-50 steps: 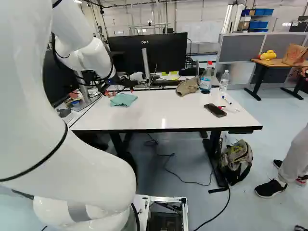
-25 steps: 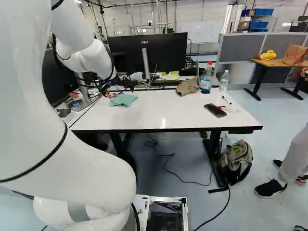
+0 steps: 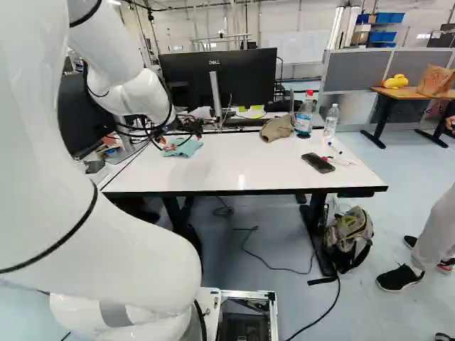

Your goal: Clean the table with the green towel

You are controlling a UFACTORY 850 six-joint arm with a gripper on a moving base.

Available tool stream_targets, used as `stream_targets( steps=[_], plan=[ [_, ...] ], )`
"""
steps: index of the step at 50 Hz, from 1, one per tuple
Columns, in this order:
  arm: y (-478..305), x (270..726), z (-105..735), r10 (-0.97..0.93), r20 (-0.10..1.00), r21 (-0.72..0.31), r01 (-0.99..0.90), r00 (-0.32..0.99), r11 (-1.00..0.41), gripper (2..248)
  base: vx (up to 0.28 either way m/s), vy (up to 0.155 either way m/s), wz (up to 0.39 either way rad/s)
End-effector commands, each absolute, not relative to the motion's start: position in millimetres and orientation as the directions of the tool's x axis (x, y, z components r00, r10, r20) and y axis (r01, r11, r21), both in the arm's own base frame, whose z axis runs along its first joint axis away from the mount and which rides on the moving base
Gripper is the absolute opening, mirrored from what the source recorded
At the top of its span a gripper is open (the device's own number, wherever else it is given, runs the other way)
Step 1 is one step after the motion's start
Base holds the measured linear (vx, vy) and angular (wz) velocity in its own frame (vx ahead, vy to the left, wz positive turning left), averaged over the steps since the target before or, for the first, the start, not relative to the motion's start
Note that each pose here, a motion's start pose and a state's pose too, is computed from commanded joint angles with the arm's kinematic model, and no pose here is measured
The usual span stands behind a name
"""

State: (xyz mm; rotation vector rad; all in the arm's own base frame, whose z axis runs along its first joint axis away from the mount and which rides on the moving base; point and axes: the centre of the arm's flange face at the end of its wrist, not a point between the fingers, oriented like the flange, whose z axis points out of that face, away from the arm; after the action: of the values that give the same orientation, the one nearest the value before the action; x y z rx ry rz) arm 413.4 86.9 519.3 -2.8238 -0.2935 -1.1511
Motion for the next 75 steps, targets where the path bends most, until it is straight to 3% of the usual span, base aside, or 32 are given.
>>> stream_targets(
  steps=[75],
  plan=[
    [20,326,405,0.028,0.891,0.0,0.062,0.453,-0.998,247,0.0,0.0,0.0]
  ],
)
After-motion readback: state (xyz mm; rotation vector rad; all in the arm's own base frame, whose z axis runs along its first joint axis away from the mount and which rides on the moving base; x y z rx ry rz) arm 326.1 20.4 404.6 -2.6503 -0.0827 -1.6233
